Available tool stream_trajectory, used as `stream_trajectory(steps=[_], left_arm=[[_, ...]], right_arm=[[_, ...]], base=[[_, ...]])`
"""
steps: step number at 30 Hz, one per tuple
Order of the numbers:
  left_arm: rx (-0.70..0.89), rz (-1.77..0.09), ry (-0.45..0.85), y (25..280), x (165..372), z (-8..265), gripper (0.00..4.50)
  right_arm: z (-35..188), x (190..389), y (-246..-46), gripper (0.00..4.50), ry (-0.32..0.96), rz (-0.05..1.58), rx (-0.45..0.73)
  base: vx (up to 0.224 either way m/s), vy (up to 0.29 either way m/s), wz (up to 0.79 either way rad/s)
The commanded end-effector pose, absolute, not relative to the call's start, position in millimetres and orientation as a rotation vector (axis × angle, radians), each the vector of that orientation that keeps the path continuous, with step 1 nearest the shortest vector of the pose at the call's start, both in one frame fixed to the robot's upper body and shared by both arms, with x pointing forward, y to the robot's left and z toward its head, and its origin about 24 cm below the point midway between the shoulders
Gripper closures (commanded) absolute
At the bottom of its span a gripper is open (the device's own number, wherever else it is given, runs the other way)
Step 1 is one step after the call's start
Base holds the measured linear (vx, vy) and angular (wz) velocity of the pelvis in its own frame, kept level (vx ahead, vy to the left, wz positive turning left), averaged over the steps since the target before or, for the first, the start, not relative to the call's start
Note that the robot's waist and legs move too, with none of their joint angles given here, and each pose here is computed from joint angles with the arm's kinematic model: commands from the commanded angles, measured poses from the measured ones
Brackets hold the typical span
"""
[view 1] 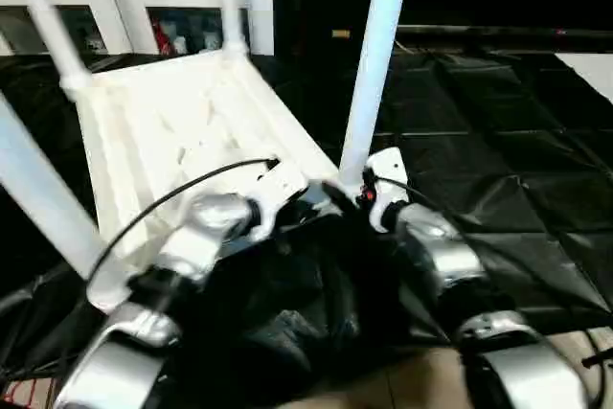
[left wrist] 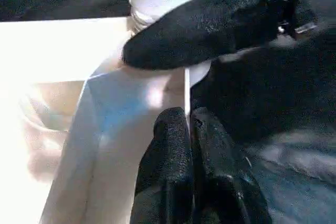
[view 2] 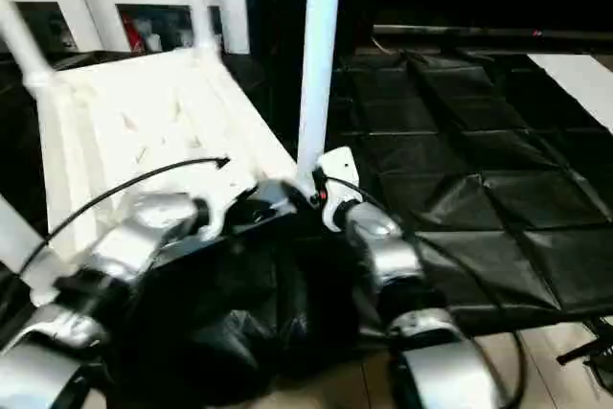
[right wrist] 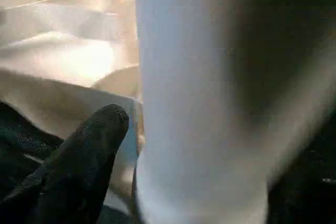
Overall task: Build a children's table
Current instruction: Rotate leg to tighten
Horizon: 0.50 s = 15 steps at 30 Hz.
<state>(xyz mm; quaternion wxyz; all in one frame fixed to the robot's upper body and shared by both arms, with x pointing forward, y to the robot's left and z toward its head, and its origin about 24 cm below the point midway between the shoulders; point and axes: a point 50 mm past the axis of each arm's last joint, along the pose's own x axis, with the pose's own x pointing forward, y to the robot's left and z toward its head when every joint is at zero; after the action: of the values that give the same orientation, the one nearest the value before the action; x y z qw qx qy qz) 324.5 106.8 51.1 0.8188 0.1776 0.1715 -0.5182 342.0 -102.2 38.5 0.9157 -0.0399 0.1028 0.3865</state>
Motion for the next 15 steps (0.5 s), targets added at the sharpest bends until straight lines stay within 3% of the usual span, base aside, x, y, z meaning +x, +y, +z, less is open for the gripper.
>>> stream_trajectory(steps=[1, 7, 12, 13, 15], left_arm=[[0.353, -1.242, 0.339, 96, 313, 49, 4.50], [0.355, -1.369, 0.350, 115, 301, 49, 4.50], [0.336, -1.442, 0.362, 124, 293, 51, 4.50], [0.336, -1.442, 0.362, 124, 293, 51, 4.50], [0.338, -1.471, 0.377, 129, 291, 51, 4.50]], right_arm=[[48, 337.8, -99.1, 0.61, 0.187, 0.938, -0.132], [47, 320.6, -128.6, 0.61, 0.275, 1.167, -0.248], [49, 312.9, -138.4, 0.61, 0.315, 1.244, -0.256], [49, 312.9, -138.4, 0.97, 0.315, 1.244, -0.256], [50, 310.3, -139.7, 0.97, 0.327, 1.269, -0.253]], base=[[0.000, 0.000, 0.00], [0.000, 0.000, 0.00], [0.000, 0.000, 0.00], [0.000, 0.000, 0.00], [0.000, 0.000, 0.00]])
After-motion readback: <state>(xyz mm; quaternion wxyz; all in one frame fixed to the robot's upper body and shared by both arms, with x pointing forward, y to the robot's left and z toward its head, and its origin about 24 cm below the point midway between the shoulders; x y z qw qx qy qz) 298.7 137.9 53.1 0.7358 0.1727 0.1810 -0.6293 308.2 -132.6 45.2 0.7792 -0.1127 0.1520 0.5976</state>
